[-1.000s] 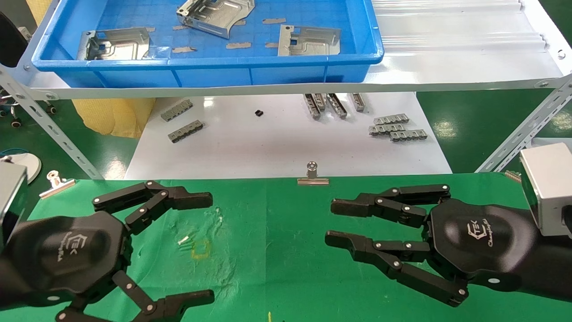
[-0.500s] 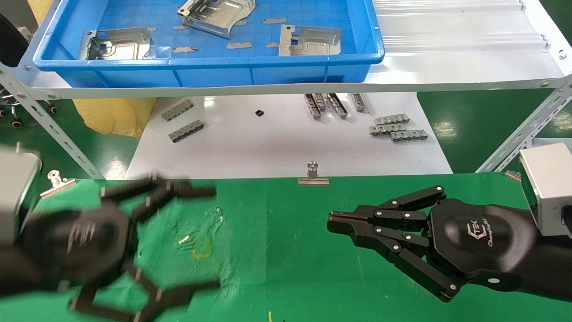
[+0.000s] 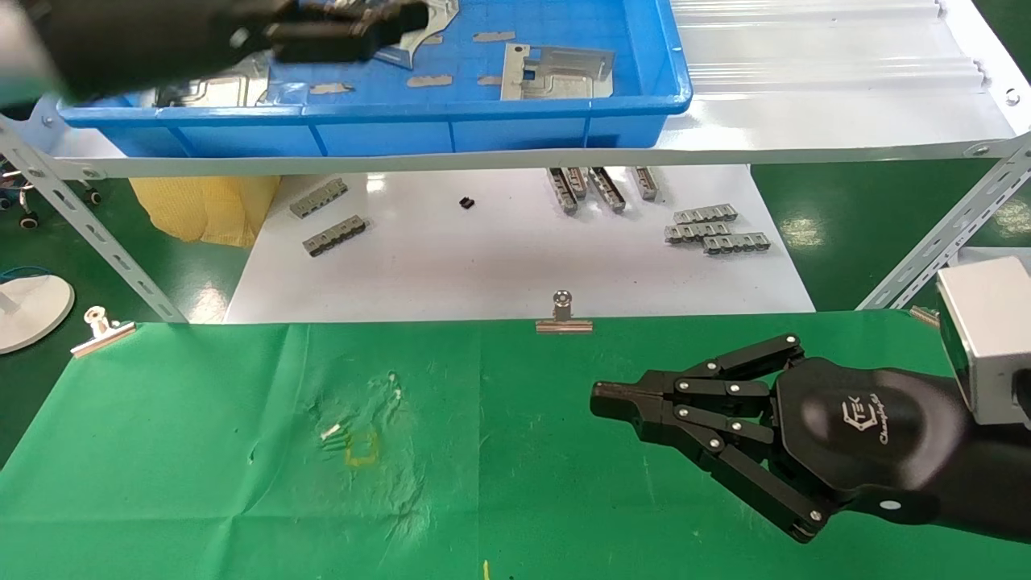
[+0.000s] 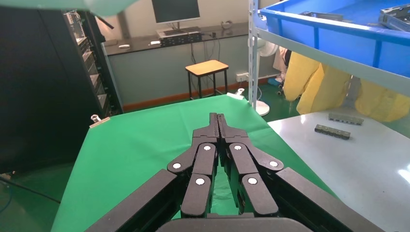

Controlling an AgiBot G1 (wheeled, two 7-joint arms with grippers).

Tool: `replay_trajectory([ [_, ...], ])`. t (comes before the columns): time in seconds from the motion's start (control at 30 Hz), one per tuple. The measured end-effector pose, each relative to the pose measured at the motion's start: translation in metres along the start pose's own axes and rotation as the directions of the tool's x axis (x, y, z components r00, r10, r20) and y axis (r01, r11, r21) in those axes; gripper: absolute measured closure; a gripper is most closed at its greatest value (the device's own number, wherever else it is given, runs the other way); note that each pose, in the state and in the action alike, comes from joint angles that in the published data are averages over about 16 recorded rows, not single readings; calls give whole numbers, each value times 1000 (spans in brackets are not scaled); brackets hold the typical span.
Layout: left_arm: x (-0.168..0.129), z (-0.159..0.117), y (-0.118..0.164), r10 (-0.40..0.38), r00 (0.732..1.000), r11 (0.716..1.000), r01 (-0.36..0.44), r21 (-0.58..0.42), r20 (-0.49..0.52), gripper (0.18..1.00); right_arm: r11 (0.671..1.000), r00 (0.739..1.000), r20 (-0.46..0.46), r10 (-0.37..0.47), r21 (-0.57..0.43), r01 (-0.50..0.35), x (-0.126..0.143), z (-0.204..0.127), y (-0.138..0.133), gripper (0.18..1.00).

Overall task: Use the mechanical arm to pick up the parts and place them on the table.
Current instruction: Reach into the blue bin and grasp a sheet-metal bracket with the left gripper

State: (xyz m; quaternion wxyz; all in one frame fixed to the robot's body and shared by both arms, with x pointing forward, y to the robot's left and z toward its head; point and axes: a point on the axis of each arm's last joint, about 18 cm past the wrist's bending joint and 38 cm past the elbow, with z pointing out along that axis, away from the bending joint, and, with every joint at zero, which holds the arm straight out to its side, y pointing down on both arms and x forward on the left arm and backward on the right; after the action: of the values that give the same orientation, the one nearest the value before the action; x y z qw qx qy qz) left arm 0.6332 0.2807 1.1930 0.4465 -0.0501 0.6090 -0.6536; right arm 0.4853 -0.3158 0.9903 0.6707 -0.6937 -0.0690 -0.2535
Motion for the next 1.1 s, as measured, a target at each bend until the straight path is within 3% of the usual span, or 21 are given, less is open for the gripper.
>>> replay_trajectory([
  [0.2, -38, 46, -6, 6, 979, 995, 14, -96, 205, 183, 1000, 1000, 0, 0, 0, 0, 0, 0, 0, 988],
  [0.4, -53, 69, 2, 48, 939, 980, 21, -196, 340, 184, 1000, 1000, 0, 0, 0, 0, 0, 0, 0, 986],
  [0.7, -56, 80, 16, 67, 915, 965, 43, -260, 398, 198, 1000, 1000, 0, 0, 0, 0, 0, 0, 0, 969],
  [1.1, -57, 81, 20, 24, 904, 966, 88, -242, 426, 309, 1000, 1000, 0, 0, 0, 0, 0, 0, 0, 847],
])
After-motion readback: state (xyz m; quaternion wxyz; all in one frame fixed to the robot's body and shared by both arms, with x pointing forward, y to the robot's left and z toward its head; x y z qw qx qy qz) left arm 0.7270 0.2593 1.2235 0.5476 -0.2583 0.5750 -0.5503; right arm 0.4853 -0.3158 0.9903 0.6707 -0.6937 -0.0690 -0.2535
